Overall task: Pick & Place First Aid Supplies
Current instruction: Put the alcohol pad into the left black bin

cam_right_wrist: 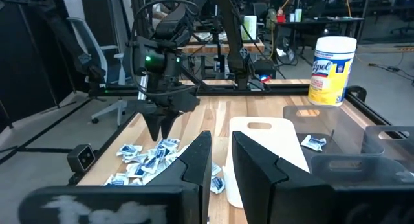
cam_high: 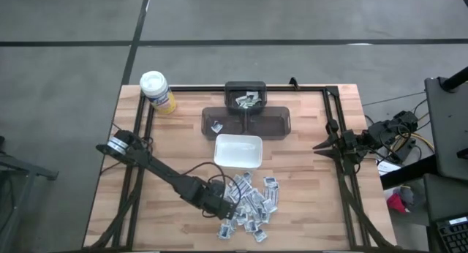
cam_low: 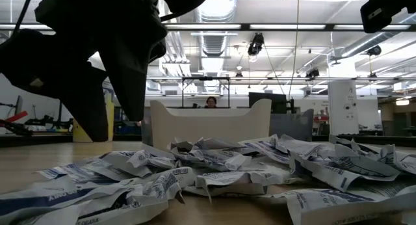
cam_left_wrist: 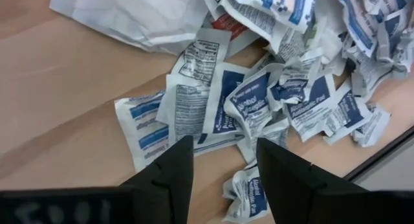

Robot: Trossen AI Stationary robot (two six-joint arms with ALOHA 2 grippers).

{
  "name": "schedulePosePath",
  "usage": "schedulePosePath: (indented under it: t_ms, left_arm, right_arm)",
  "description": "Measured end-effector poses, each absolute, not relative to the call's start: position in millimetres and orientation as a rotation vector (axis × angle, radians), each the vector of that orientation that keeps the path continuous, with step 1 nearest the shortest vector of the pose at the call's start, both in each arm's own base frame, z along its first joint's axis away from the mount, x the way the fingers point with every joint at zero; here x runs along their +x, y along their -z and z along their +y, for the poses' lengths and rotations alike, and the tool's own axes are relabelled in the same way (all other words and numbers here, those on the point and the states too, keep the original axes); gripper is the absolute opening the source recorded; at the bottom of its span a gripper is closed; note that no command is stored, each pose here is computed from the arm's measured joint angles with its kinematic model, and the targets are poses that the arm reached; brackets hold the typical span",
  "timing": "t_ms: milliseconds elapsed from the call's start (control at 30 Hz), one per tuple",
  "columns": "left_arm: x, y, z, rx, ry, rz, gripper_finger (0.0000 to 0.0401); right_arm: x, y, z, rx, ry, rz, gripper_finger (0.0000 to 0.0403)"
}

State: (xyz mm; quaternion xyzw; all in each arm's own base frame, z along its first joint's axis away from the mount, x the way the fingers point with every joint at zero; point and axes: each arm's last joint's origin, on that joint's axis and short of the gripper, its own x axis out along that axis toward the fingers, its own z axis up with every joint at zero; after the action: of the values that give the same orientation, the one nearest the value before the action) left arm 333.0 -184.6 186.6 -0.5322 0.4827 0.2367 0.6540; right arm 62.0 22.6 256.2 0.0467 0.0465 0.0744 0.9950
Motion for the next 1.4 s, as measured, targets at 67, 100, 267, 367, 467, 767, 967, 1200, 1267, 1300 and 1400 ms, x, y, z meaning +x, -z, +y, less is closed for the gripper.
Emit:
schedulePosePath:
  t_ms: [67, 100, 267, 367, 467, 767, 967, 1200, 1267, 1300, 1400]
  left_arm:
    - [333.4, -186.5, -184.0, -1.205, -0.537, 1.094, 0.0161]
    - [333.7, -186.4, -183.6, -1.202, -0.535, 1.095, 0.0161]
    - [335.4, -186.2, -180.8, -1.197, -0.531, 1.090, 0.0161]
    - [336.3, -186.2, -179.2, -1.189, -0.527, 1.089, 0.0161]
    - [336.9, -186.2, -178.0, -1.184, -0.525, 1.088, 0.0161]
    - [338.5, -186.8, -178.0, -1.195, -0.513, 1.078, 0.0161]
    - [339.1, -187.0, -178.3, -1.201, -0.505, 1.072, 0.0161]
    - [335.9, -180.3, -176.5, -1.192, -0.521, 1.083, 0.0161]
    - [336.0, -178.9, -176.5, -1.198, -0.515, 1.077, 0.0161]
    - [336.1, -178.6, -176.6, -1.201, -0.514, 1.076, 0.0161]
    - [336.2, -178.7, -176.7, -1.204, -0.514, 1.074, 0.0161]
  right_arm:
    - [62.0, -256.2, 22.6, 0.094, -0.149, 0.093, 0.0059]
    - [62.0, -256.3, 22.6, 0.093, -0.149, 0.093, 0.0059]
    - [62.0, -256.3, 22.6, 0.093, -0.149, 0.093, 0.0059]
    - [62.0, -256.3, 22.6, 0.093, -0.149, 0.093, 0.0059]
    - [62.0, -256.3, 22.6, 0.093, -0.149, 0.093, 0.0059]
    - [62.0, -256.2, 22.6, 0.093, -0.149, 0.093, 0.0059]
    - [62.0, -256.2, 22.6, 0.093, -0.149, 0.093, 0.0059]
    - [62.0, -256.3, 22.6, 0.090, -0.149, 0.093, 0.0059]
    - [62.0, -256.2, 22.6, 0.091, -0.149, 0.093, 0.0059]
    - [62.0, -256.2, 22.6, 0.091, -0.150, 0.093, 0.0059]
    - [62.0, -256.3, 22.6, 0.091, -0.149, 0.093, 0.0059]
